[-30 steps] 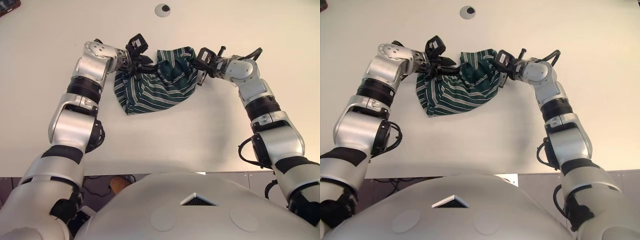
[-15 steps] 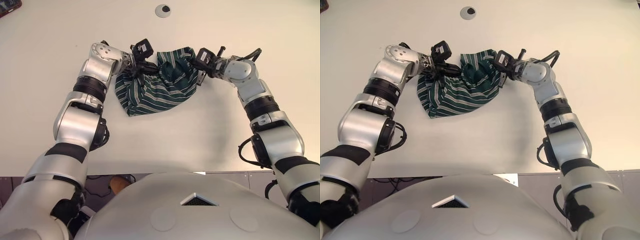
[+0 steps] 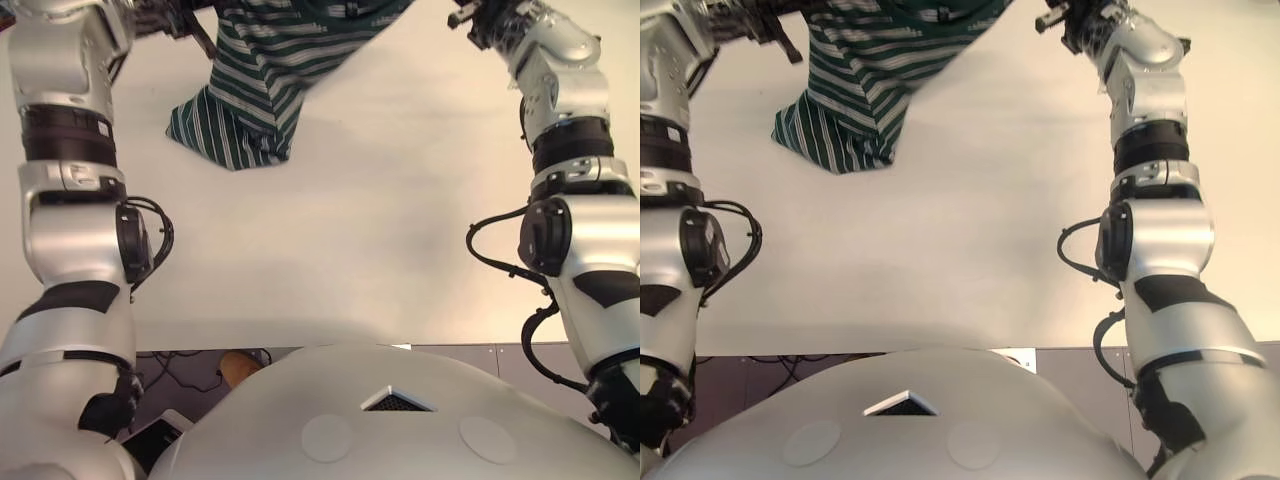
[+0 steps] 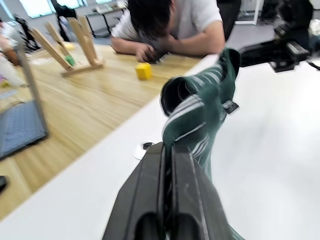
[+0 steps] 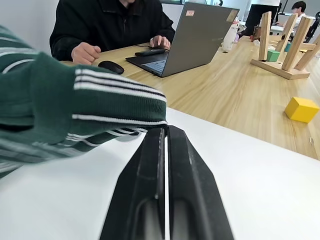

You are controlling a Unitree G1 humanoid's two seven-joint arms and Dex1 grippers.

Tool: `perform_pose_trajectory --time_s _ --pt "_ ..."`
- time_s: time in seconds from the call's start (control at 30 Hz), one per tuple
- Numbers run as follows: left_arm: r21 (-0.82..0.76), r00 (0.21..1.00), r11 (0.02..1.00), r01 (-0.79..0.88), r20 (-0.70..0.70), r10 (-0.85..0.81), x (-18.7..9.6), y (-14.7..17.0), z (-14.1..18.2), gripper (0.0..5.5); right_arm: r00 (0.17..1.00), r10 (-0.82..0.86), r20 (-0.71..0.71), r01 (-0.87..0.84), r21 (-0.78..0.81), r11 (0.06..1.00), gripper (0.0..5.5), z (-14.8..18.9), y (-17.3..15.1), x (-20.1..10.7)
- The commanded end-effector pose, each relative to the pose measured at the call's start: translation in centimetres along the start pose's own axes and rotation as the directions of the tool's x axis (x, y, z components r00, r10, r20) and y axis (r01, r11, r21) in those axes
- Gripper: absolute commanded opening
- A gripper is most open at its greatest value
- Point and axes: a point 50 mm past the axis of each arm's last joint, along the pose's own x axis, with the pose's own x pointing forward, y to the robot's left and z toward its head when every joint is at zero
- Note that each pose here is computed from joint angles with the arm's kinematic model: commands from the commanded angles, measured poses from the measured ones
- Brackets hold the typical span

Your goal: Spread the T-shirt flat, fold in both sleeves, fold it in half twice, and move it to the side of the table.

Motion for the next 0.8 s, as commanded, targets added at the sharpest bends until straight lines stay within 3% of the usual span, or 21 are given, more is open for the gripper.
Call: perform_pose_trajectory --time_s 0.03,0.27,0.43,0.53,0.63,0.8 --pt "0.020 0.999 0.999 -0.036 -0.006 0.036 0.1 0.5 0.3 0.04 0.999 0.023 0.039 -0.023 -0.006 1.000 0.00 1.8 0.7 1.0" --pt "-0.034 0.992 0.996 0.083 -0.096 -0.086 2.2 -2.9 -4.2 0.04 0.993 0.082 -0.081 -0.083 -0.014 0.996 0.00 -1.4 1.5 0.6" --pt "-0.055 0.978 0.992 0.112 -0.172 -0.120 3.4 -5.6 -7.8 0.91 0.987 0.100 -0.125 -0.101 0.001 0.995 0.00 -2.8 2.0 0.5" --pt "-0.031 0.972 0.994 0.107 -0.206 -0.111 3.9 -6.5 -9.2 0.43 0.984 0.102 -0.146 -0.103 0.002 0.995 0.00 -3.4 2.2 0.4" --pt "-0.022 0.976 0.993 0.115 -0.185 -0.117 3.9 -6.5 -8.9 0.03 0.983 0.101 -0.154 -0.101 0.006 0.995 0.00 -3.7 2.2 0.3" --pt "0.023 0.996 0.998 0.064 -0.068 -0.063 2.9 -4.3 -5.3 0.03 0.992 0.047 -0.116 -0.046 0.006 0.999 0.00 -2.5 1.5 0.5"
